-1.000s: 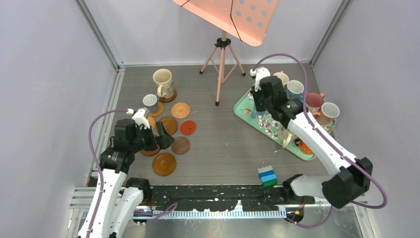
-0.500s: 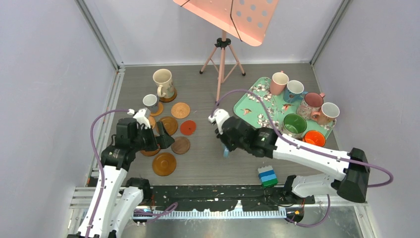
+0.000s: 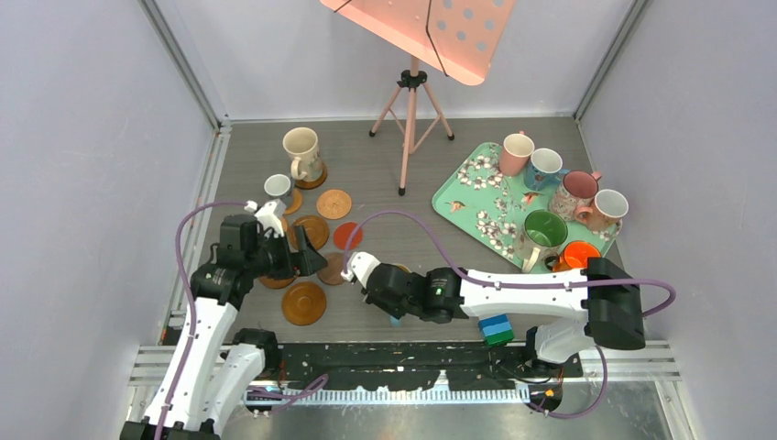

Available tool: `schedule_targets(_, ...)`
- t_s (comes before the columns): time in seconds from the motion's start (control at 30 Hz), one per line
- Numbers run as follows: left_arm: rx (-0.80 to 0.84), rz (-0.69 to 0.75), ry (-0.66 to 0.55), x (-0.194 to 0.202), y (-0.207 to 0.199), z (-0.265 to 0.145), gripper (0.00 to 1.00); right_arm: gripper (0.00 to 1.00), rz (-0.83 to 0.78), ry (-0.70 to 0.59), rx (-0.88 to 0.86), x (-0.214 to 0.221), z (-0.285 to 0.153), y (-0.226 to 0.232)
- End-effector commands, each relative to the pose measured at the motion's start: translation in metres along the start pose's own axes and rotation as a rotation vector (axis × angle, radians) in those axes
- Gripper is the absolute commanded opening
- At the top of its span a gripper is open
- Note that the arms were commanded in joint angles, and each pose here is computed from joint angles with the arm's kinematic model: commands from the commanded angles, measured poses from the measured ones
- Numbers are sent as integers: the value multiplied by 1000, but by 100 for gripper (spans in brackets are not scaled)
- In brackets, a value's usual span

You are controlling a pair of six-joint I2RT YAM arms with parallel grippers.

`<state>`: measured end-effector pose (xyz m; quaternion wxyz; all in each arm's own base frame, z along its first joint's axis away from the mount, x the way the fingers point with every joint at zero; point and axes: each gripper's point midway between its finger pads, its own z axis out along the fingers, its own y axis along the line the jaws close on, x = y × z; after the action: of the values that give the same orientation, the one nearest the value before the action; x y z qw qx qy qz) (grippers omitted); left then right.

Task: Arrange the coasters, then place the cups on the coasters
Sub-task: Place the cup at the center of the board.

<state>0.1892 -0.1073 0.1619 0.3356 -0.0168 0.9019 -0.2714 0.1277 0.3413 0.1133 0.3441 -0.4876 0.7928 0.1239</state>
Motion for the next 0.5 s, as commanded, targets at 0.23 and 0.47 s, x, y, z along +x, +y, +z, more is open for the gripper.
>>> schedule_targets(0.23,113,28,81,9,-38,17,79,32,60,-196,41,-48,-12,-10)
schedule_targets(0.47,128,75,102,14,-61,29,74,34,118,-219,61,-60,-41,-20)
